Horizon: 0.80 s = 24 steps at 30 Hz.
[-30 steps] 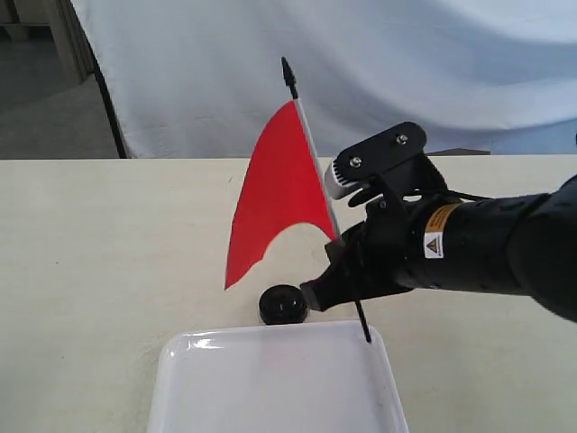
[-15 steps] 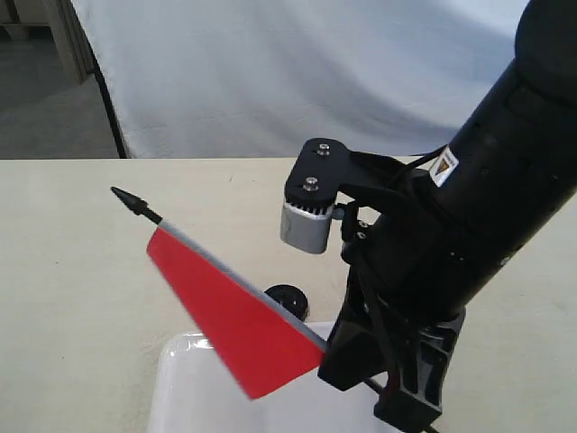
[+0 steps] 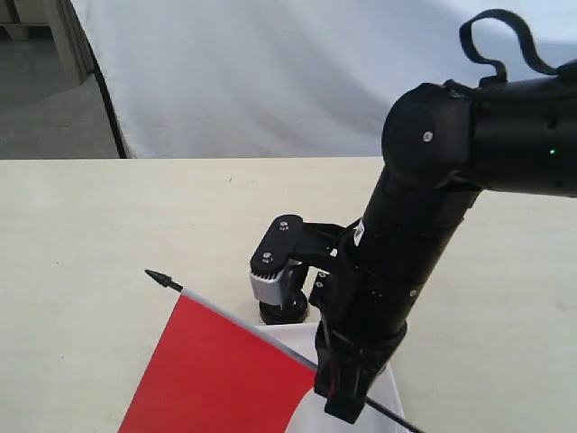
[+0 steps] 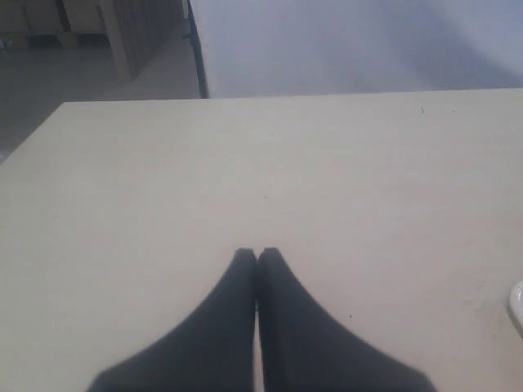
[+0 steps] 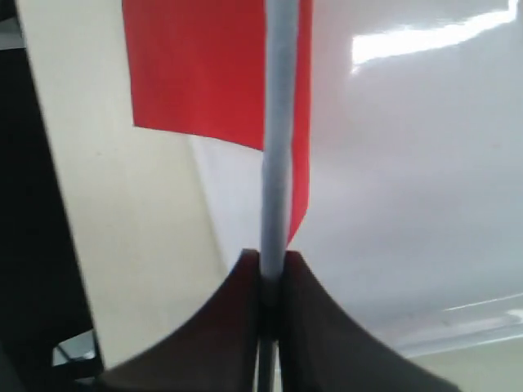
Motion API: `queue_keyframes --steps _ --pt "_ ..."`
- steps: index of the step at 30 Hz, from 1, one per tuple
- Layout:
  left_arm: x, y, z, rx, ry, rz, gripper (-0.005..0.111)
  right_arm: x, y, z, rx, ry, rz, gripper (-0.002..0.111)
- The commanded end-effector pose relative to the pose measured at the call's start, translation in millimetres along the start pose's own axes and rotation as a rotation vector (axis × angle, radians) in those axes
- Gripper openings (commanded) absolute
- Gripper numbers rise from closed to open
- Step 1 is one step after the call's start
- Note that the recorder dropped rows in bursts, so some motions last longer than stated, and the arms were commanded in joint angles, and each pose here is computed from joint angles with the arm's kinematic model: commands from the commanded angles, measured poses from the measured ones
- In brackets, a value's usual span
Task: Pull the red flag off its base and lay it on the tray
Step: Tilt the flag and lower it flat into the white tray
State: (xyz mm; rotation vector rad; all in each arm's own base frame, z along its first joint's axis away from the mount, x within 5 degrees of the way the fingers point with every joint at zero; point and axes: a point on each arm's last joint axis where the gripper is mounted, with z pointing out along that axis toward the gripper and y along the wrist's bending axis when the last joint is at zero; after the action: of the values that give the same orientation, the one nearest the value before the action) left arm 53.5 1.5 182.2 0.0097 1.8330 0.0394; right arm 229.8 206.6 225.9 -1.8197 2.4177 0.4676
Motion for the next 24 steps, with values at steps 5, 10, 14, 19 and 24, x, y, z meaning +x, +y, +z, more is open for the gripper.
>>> queue_keyframes --steps 5,10,14,19,24 --pt "0.0 -0.1 -0.1 0.002 -0.006 -0.003 0.0 -1.4 -22.9 7.4 0.19 0.02 0.017 0.0" --pt "0.0 -0.1 -0.1 0.002 -0.006 -0.003 0.0 -8.2 -35.0 22.5 0.236 -0.017 0.013 0.0" --pt "0.0 -0.1 -0.1 0.002 -0.006 -0.003 0.0 -13.7 -35.8 40.9 0.264 0.029 -0.061 0.0" --pt "0.0 -0.1 -0.1 0.002 -0.006 -0.003 0.0 -20.1 -30.4 65.4 0.242 0.074 -0.111 0.0" --pt "0.0 -0.1 -0.1 0.002 -0.006 -0.003 0.0 -21.6 -34.0 85.6 0.233 0.089 -0.114 0.0"
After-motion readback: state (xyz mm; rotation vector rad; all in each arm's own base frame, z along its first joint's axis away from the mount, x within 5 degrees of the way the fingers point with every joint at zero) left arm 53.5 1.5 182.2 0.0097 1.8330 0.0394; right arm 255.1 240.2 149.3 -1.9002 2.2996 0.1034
